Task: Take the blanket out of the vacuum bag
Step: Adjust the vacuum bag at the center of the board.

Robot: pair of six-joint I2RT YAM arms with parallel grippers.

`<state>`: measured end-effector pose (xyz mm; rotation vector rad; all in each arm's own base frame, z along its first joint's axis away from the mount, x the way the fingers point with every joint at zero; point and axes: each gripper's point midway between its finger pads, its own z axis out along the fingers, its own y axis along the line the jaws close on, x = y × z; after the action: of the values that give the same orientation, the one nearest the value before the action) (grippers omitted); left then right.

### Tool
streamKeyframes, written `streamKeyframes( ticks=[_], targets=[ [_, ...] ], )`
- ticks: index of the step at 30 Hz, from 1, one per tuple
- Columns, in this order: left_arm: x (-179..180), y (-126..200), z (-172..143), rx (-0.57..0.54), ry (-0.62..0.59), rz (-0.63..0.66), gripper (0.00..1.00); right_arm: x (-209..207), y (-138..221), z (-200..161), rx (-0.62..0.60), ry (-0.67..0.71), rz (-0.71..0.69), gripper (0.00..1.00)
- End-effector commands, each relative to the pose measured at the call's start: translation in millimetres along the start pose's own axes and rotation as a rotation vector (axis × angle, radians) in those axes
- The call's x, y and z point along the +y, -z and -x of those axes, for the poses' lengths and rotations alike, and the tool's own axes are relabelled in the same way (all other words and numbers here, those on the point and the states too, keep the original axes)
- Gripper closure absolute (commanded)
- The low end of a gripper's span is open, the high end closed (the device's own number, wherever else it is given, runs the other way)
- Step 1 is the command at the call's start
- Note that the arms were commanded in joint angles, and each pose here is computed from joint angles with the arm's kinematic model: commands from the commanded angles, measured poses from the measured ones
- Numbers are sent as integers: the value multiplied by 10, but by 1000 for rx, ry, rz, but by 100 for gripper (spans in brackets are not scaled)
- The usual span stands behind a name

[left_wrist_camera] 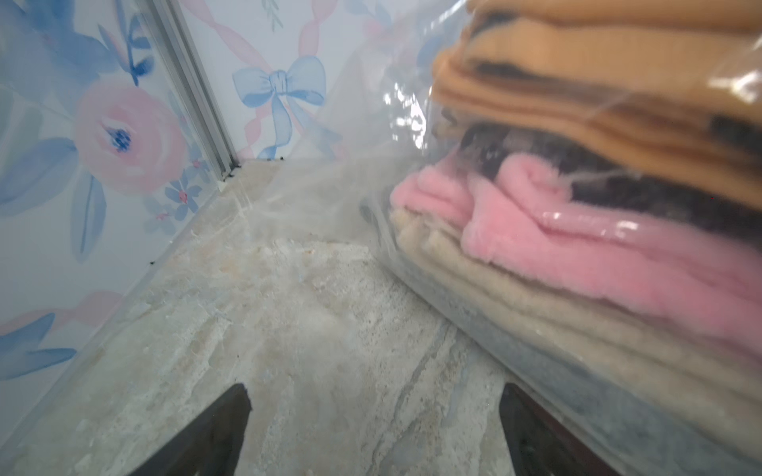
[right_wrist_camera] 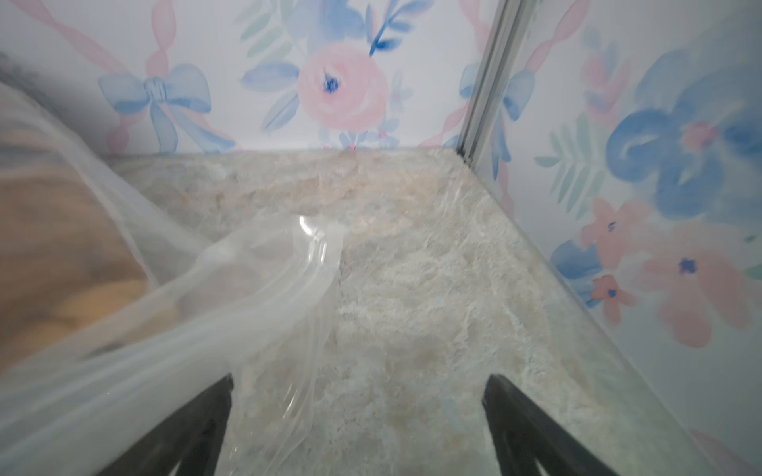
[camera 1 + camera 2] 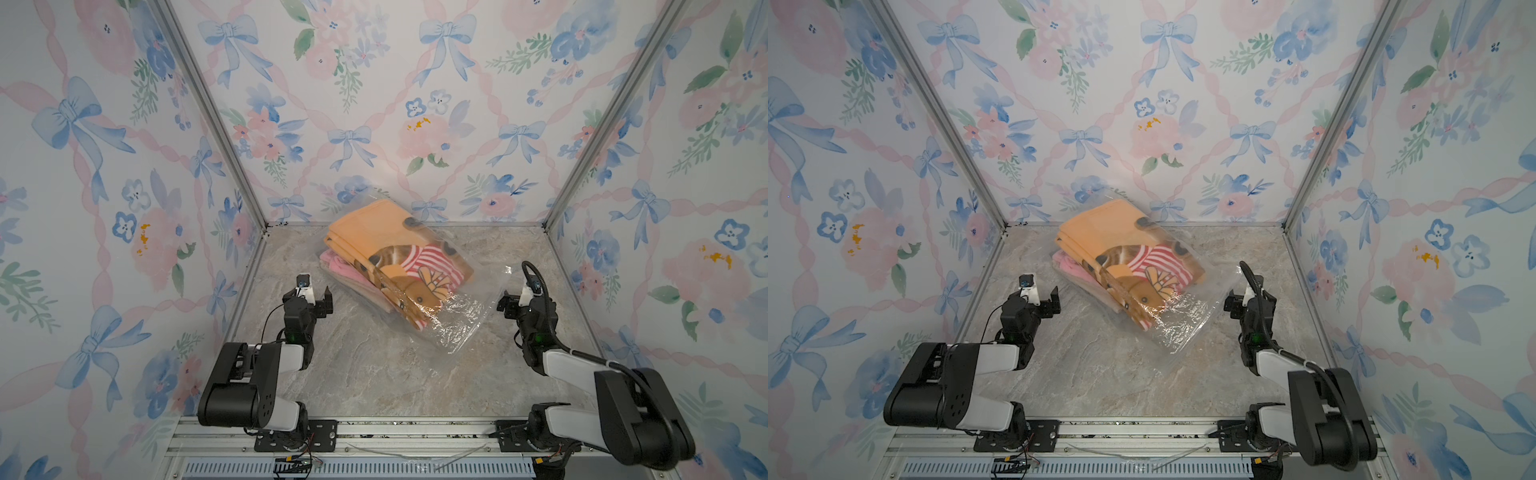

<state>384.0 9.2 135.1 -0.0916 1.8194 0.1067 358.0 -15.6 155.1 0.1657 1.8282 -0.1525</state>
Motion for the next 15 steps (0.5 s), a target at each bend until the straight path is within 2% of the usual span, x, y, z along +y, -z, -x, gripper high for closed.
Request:
streamKeyframes(
  ticks=[1,3,5,6,9,11,15],
  targets=[
    [325,9,361,45,195,189,7,-257,283,59,153,-113,-131,4],
    [184,-77,486,115,280,120,11,-229,457,47,228,-211,-104,4],
    [-141,-145,683,194,318,-14,14,-62,573,18,304,-295,-11,4],
    [-335,-134,780,241,332,-89,15,8,623,12,341,-331,23,4],
    [-834,-10,1141,271,305,-311,13,269,737,-1,447,-418,155,4],
    [-886,5,1307,292,293,-338,12,466,749,-7,494,-477,252,4],
    [-631,-177,1529,312,270,-246,10,826,746,-90,576,-600,391,4]
  ],
)
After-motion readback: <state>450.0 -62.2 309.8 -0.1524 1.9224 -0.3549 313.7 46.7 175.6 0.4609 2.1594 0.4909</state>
